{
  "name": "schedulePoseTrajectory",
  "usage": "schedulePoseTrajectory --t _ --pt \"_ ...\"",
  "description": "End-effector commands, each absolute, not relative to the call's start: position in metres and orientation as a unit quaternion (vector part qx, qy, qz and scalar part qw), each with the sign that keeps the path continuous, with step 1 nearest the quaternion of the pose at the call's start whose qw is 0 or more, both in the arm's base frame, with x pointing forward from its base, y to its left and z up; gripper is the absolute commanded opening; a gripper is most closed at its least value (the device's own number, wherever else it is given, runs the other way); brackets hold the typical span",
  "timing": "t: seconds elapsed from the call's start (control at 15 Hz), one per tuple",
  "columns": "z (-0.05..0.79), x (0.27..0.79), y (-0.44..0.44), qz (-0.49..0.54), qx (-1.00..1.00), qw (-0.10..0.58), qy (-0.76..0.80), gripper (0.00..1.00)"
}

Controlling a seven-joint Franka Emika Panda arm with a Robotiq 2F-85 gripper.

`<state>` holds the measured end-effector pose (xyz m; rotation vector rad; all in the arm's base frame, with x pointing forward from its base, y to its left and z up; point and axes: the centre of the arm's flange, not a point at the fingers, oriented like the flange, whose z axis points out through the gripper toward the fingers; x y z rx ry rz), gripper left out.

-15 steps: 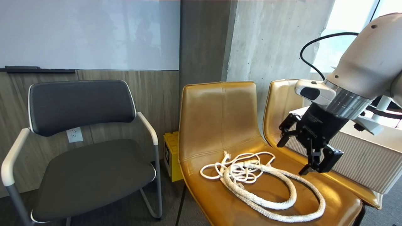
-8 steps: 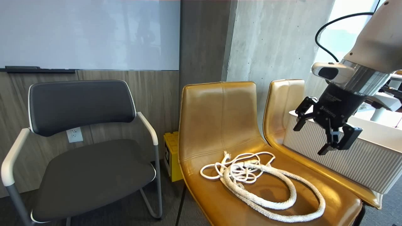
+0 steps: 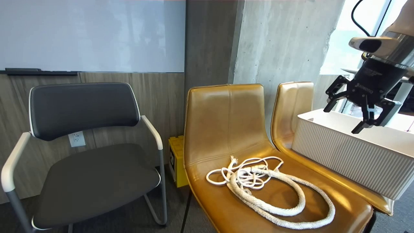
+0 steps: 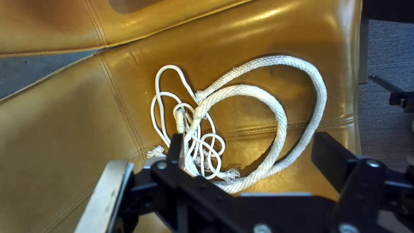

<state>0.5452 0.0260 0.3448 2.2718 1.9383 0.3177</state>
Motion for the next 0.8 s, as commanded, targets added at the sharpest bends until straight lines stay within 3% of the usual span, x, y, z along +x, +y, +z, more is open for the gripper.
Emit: schedulePoseTrajectory --t 0.0,0.33,0.47,0.73 --pt "0.363 0.537 0.003 0.114 0.742 0.051 0.658 1.0" --pt "0.367 0.535 -0.024 0.139 0.715 0.045 0.684 1.0" --pt "0.365 0.529 -0.036 0.121 0.718 0.083 0.681 1.0" --pt "0.357 0.538 -0.047 0.117 0.725 0.067 0.675 1.0"
